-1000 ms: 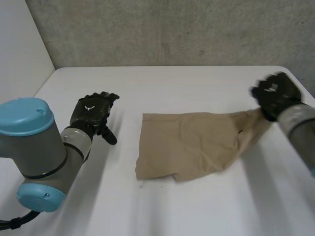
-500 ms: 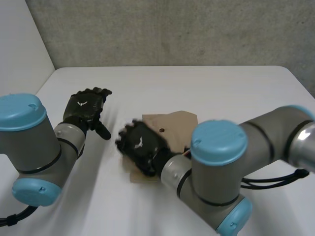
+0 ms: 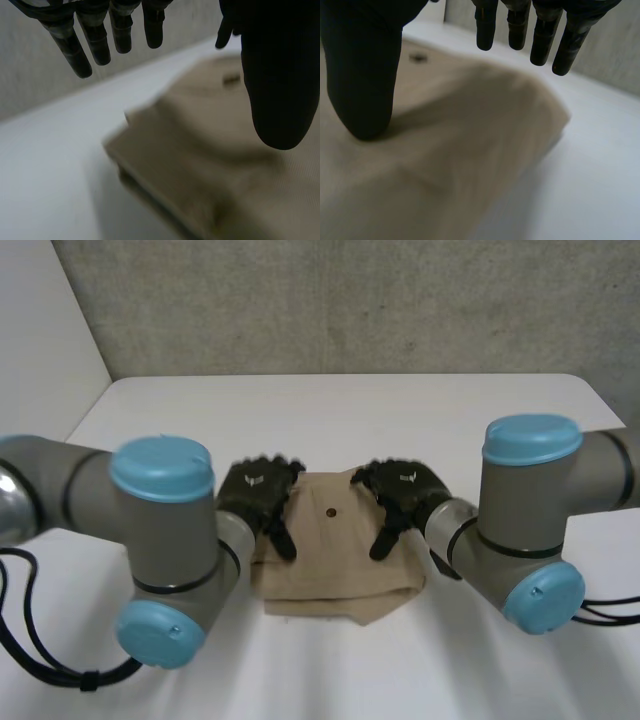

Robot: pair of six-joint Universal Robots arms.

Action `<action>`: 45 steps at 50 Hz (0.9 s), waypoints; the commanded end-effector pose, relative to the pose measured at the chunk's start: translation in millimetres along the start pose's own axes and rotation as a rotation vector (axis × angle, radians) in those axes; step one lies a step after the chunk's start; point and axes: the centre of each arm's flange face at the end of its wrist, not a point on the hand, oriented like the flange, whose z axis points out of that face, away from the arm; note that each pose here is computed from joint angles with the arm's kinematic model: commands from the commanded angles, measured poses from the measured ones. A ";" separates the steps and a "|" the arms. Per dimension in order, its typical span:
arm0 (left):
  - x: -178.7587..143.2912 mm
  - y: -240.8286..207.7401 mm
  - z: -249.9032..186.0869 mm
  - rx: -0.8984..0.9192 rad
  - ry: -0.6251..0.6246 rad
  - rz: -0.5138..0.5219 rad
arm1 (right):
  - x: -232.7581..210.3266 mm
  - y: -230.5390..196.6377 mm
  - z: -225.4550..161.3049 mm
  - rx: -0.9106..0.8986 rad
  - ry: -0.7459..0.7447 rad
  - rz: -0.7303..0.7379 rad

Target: Fold the shorts.

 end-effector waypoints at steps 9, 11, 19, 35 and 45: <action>-5.1 13.9 1.9 -0.097 -0.055 0.028 | 20.4 5.8 -3.6 -0.055 0.046 -0.102; -5.1 -11.2 -5.8 -0.025 -0.051 0.017 | 20.3 -5.3 -8.6 -0.024 0.052 -0.108; -24.3 -99.5 -49.2 0.233 -0.089 -0.027 | 36.3 -88.5 -55.7 0.285 0.228 -0.148; -122.4 -172.1 -100.1 0.294 -0.200 -0.066 | 77.1 -152.5 -125.7 0.406 0.489 -0.115; -119.9 -161.7 -99.3 0.248 -0.190 -0.062 | 71.4 -149.0 -126.0 0.368 0.441 -0.127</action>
